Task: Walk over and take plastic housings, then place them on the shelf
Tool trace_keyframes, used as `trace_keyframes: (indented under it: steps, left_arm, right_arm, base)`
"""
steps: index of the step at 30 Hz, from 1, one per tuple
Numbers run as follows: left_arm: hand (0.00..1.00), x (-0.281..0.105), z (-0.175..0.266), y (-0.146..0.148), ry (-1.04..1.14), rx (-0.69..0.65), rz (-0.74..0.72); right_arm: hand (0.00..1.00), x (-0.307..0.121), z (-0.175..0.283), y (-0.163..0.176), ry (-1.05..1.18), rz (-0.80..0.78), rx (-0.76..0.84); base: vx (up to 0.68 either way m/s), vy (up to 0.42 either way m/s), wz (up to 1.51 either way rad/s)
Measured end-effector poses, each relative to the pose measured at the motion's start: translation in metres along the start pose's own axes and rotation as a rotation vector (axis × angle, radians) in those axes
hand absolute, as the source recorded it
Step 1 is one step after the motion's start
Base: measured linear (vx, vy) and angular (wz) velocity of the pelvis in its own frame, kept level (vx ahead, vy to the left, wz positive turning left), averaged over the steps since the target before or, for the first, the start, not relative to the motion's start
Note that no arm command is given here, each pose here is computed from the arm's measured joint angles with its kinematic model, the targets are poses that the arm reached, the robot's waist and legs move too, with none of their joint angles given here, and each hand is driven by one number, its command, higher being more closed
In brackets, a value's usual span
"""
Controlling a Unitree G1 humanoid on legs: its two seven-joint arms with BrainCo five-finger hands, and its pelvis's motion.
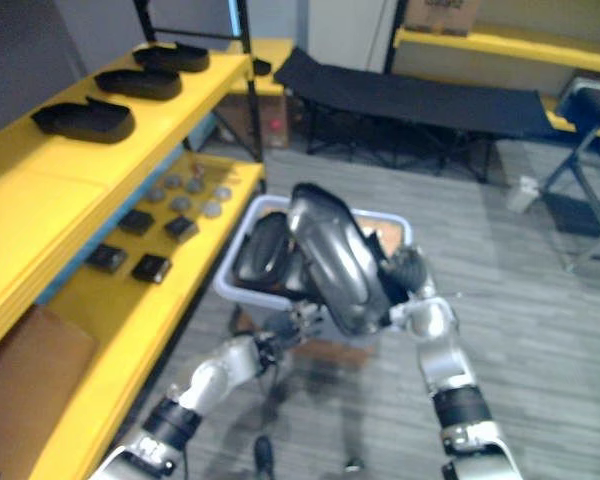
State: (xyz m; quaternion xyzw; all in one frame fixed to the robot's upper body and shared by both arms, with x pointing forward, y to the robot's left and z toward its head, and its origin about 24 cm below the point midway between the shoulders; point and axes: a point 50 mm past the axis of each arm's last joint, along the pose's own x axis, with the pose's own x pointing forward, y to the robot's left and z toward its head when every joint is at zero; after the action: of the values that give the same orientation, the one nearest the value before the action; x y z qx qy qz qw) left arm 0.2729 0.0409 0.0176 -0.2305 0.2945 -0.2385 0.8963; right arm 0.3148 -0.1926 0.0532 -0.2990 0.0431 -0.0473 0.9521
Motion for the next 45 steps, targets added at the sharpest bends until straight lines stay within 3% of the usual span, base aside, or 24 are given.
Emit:
trace_keyframes:
  steps: [15,16,36,45]
  left_arm:
    - [0.0,0.004,-0.006,-0.016,0.007,0.04,-0.052]
    - [1.0,0.004,-0.006,-0.016,0.007,0.041,-0.053]
    - [1.0,0.005,-0.009,-0.004,-0.052,0.23,0.029]
    - [1.0,0.004,-0.01,0.0,-0.067,0.234,0.044]
  right_arm:
    - [1.0,-0.004,-0.019,0.027,0.09,0.078,-0.019]
    - [1.0,-0.004,-0.02,0.027,0.097,0.078,-0.02]
    - [1.0,-0.005,-0.029,0.024,0.135,0.002,0.008]
    - [1.0,-0.003,-0.02,0.019,0.098,-0.022,0.036]
  base:
    - [0.0,-0.002,0.03]
    - [0.0,-0.011,0.14]
    - [0.0,-0.001,0.01]
    - [0.0,0.0,0.0]
